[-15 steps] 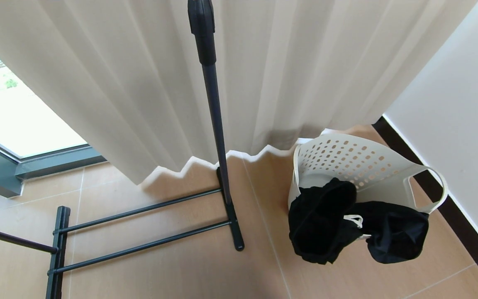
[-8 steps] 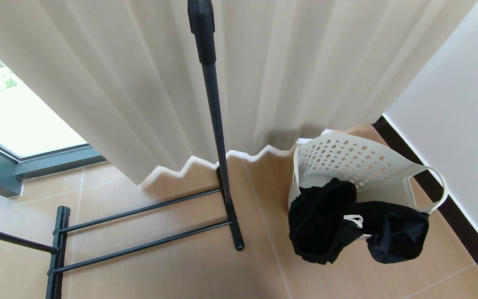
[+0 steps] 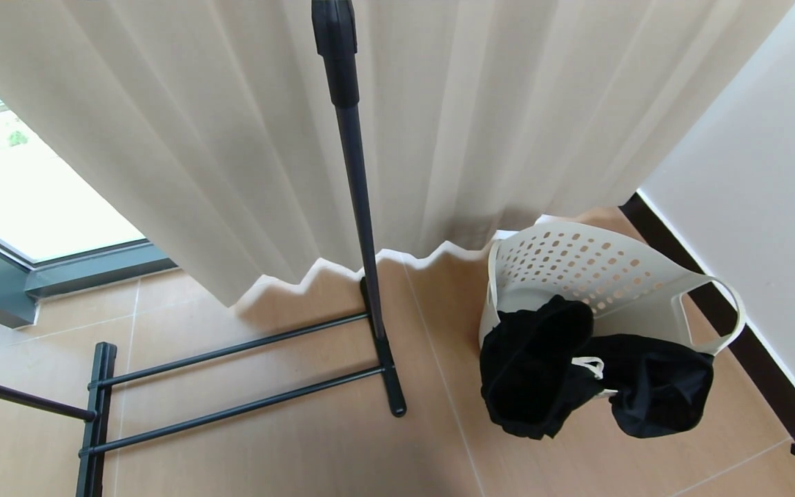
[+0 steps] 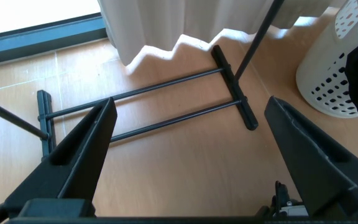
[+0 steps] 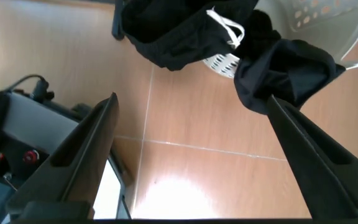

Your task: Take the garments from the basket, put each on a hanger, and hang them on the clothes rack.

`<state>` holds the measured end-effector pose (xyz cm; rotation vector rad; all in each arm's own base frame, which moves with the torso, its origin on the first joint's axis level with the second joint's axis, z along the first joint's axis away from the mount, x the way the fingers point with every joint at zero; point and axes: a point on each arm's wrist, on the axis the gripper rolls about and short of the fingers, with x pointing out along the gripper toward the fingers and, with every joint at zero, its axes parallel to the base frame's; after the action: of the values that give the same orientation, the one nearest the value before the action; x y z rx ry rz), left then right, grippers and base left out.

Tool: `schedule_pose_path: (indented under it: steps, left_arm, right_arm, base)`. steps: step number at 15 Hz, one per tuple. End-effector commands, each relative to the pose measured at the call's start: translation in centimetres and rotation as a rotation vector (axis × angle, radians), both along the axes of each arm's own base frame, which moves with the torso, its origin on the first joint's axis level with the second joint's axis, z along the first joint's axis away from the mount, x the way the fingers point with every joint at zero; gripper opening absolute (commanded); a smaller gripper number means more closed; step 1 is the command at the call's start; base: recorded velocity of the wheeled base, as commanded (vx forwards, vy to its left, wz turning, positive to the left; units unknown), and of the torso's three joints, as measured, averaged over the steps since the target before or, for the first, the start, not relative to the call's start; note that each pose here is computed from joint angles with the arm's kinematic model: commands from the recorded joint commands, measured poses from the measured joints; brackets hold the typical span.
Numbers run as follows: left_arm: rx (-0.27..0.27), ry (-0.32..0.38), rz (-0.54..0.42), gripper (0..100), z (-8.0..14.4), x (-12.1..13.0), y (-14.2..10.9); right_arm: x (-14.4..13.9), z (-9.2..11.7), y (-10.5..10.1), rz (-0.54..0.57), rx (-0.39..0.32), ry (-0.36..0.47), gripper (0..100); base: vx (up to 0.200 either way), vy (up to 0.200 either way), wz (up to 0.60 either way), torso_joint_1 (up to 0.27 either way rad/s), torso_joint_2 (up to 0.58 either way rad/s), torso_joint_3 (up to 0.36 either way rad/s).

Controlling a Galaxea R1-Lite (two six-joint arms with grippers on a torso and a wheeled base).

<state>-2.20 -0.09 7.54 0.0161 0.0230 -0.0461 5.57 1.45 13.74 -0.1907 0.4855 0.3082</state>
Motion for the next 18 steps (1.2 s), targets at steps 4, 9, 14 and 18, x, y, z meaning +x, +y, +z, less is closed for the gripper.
schedule_pose_path:
  steps: [4,9,14,18]
  left_arm:
    - [0.000,0.000,0.000,100,0.0,0.0,0.0]
    - [0.000,0.000,0.000,100,0.0,0.0,0.0]
    - [0.000,0.000,0.000,100,0.0,0.0,0.0]
    - [0.000,0.000,0.000,100,0.0,0.0,0.0]
  right_arm:
    - [13.6,1.9,1.5,0.046,-0.331,0.208,100]
    - [21.8,1.7,2.5,0.100,-0.492,0.211,100]
    - [28.4,-1.5,2.8,0.092,-0.573,0.272,100]
    - [30.9,-2.0,2.7,0.087,-0.583,0.255,100]
  base:
    - [0.000,0.000,0.00,0.000,0.00,0.000]
    - [0.000,0.000,0.00,0.000,0.00,0.000]
    - [0.000,0.000,0.00,0.000,0.00,0.000]
    - [0.000,0.000,0.00,0.000,0.00,0.000]
